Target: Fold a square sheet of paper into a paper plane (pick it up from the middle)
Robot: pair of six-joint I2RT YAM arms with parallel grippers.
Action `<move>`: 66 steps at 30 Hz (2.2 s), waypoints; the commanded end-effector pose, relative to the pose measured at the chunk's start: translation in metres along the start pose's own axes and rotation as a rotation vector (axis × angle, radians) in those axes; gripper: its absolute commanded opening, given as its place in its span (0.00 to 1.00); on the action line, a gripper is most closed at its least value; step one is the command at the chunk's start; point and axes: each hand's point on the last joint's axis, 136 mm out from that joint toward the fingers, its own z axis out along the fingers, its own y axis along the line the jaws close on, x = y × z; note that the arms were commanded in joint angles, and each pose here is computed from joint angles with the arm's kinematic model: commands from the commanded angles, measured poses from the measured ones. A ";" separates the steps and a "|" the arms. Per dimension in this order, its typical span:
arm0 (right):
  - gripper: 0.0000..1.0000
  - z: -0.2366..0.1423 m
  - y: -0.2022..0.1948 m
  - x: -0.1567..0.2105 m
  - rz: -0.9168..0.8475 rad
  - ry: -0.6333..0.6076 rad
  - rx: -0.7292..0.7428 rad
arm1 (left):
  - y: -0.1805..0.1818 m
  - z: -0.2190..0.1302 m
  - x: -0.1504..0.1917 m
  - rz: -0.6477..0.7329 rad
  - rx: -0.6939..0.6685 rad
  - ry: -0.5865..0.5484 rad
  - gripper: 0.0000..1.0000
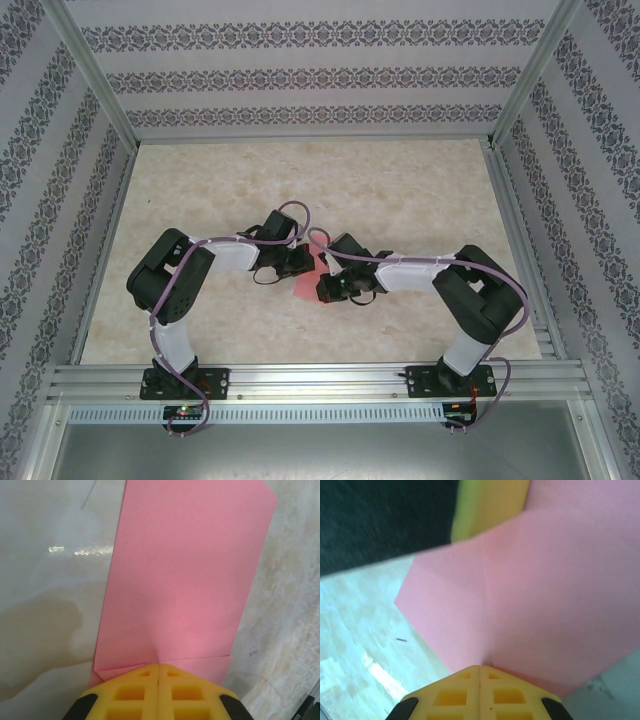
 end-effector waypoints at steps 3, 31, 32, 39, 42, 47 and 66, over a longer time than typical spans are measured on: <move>0.04 0.001 -0.026 0.054 0.049 0.152 0.035 | 0.072 0.017 0.038 -0.090 -0.233 0.086 0.00; 0.03 -0.003 0.003 -0.045 0.077 -0.103 -0.033 | 0.064 0.021 0.037 -0.089 -0.196 0.091 0.00; 0.03 -0.002 0.001 -0.044 0.079 -0.096 -0.028 | 0.065 0.021 0.038 -0.090 -0.198 0.093 0.00; 0.03 0.006 -0.016 -0.004 0.090 0.009 -0.006 | 0.070 0.020 0.039 -0.096 -0.218 0.089 0.00; 0.03 0.006 -0.023 0.022 0.091 0.066 -0.009 | 0.071 0.021 0.039 -0.097 -0.222 0.088 0.00; 0.03 0.001 -0.027 0.053 0.098 0.118 -0.027 | 0.073 0.022 0.039 -0.096 -0.228 0.088 0.00; 0.30 -0.090 -0.042 -0.071 0.349 -0.393 0.119 | -0.008 0.007 0.016 0.017 0.051 0.060 0.11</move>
